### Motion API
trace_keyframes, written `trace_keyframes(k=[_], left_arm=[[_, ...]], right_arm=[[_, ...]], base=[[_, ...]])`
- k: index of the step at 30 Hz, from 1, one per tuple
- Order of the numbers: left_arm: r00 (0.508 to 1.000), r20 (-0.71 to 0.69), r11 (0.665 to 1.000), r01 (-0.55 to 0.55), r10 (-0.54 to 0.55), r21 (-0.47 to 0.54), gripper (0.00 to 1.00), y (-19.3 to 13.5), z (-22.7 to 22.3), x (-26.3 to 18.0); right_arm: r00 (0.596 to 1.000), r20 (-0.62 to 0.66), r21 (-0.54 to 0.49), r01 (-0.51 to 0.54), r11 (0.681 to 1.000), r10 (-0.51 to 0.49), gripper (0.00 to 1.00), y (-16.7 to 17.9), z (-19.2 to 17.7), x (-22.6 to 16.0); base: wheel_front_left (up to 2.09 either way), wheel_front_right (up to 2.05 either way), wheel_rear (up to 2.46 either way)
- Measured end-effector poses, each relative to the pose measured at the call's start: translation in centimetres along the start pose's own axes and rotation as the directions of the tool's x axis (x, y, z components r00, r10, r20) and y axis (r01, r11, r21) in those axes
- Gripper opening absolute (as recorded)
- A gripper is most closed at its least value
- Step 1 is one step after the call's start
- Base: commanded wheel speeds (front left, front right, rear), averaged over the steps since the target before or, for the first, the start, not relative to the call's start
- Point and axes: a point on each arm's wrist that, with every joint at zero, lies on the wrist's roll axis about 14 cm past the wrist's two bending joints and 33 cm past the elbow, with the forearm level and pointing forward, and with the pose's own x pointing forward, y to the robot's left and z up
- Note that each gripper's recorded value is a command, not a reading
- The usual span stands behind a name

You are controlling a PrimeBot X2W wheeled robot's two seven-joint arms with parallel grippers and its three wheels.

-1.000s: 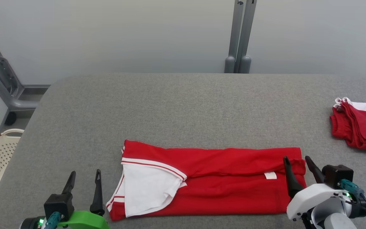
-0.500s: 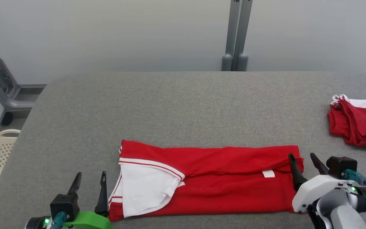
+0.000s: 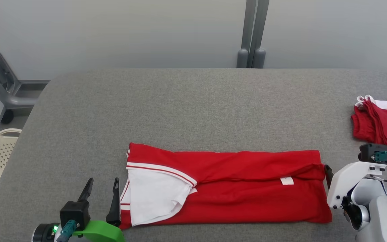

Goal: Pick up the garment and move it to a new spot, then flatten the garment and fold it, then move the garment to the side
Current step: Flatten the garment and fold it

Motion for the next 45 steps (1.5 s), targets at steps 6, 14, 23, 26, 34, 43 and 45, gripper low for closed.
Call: trace_keyframes(k=[6,14,23,26,34,43,45], left_arm=[[1.0,-0.029,1.0,-0.006,0.006,0.002,1.0,0.4,-0.9,0.2],[0.999,-0.047,1.0,-0.015,0.015,0.006,1.0,1.0,-1.3,1.1],[0.997,-0.067,1.0,-0.029,0.03,0.008,1.0,1.5,-1.9,1.0],[0.997,-0.065,1.0,-0.029,0.029,0.007,1.0,1.5,-1.8,1.0],[0.998,-0.062,1.0,-0.029,0.029,0.011,1.0,1.5,-1.7,0.8],[0.998,-0.053,0.999,-0.032,0.033,0.02,1.0,1.7,-1.5,0.1],[0.998,-0.048,0.999,-0.03,0.031,0.021,1.0,1.6,-1.4,0.1]], right_arm=[[0.996,-0.091,-0.021,0.0,1.0,-0.002,1.0,0.4,-1.8,1.2],[0.991,-0.132,-0.033,0.025,0.999,-0.03,1.0,-0.2,-3.5,3.1],[0.972,-0.232,0.021,-0.018,1.0,0.022,1.0,1.6,-6.6,4.2],[0.973,-0.232,0.026,-0.018,1.0,0.024,0.84,1.6,-6.8,4.2],[0.968,-0.245,0.055,-0.04,0.998,0.052,0.0,2.7,-7.1,4.6],[0.984,-0.179,0.076,0.006,0.997,0.007,0.0,1.3,-5.1,4.4],[0.988,-0.154,0.069,0.04,0.997,-0.029,0.0,0.1,-4.0,4.2]], base=[[0.0,0.0,0.0],[0.0,0.0,0.0],[0.0,0.0,0.0],[0.0,0.0,0.0],[0.0,0.0,0.0],[0.0,0.0,0.0],[0.0,0.0,0.0]])
